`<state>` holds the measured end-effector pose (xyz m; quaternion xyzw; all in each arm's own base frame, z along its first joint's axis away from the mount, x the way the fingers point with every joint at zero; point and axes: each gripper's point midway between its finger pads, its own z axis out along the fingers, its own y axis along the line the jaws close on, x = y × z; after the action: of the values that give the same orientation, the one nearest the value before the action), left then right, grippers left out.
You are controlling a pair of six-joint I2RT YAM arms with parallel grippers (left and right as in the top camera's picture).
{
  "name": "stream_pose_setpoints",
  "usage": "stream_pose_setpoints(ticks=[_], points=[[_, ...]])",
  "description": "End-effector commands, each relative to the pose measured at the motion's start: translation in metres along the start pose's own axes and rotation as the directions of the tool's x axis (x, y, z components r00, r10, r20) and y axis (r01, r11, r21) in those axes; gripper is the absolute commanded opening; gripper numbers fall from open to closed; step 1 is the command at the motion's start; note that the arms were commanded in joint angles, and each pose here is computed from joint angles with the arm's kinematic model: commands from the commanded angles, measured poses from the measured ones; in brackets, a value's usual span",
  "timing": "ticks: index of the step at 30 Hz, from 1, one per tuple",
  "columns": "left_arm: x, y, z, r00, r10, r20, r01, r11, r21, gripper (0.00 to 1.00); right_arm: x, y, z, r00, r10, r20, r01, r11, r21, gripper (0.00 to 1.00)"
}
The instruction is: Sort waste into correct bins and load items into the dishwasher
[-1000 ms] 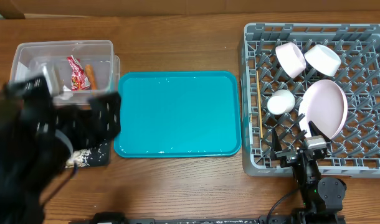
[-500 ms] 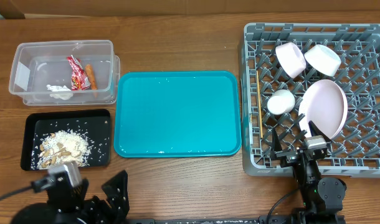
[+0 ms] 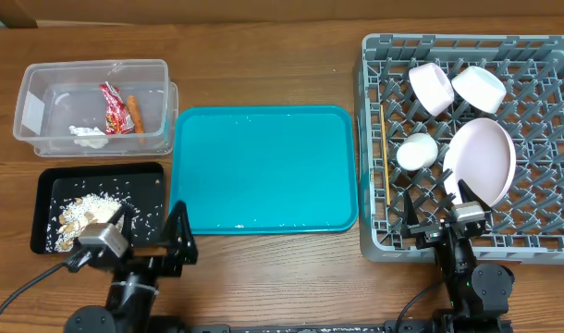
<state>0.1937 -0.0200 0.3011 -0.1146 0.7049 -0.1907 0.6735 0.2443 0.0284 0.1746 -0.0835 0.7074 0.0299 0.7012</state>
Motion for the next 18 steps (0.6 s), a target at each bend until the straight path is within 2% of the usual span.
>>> stream_pose_setpoints(ticks=[1, 5, 10, 18], points=[[0.017, 0.002, 0.014, 0.998, 0.000, 0.057, -0.004, 0.997, 0.071, 1.00, 0.002, 0.000, 0.000, 1.000, -0.003, 0.003, 0.003, 1.000, 0.002, 1.00], [0.027, 0.007, 0.026, 0.990, -0.012, 0.139, -0.005, 0.993, 0.117, 1.00, 0.002, 0.000, 0.000, 1.000, -0.003, 0.003, 0.003, 1.000, 0.002, 1.00], [0.051, 0.023, 0.040, 0.989, -0.012, 0.149, -0.004, 0.995, 0.104, 1.00, 0.002, 0.000, 0.000, 1.000, -0.003, 0.003, 0.003, 1.000, 0.002, 1.00], [0.110, 0.059, 0.054, 1.000, -0.005, 0.023, 0.005, 1.000, -0.001, 0.98, 0.002, 0.000, 0.000, 1.000, -0.003, 0.003, 0.003, 1.000, 0.001, 1.00]])
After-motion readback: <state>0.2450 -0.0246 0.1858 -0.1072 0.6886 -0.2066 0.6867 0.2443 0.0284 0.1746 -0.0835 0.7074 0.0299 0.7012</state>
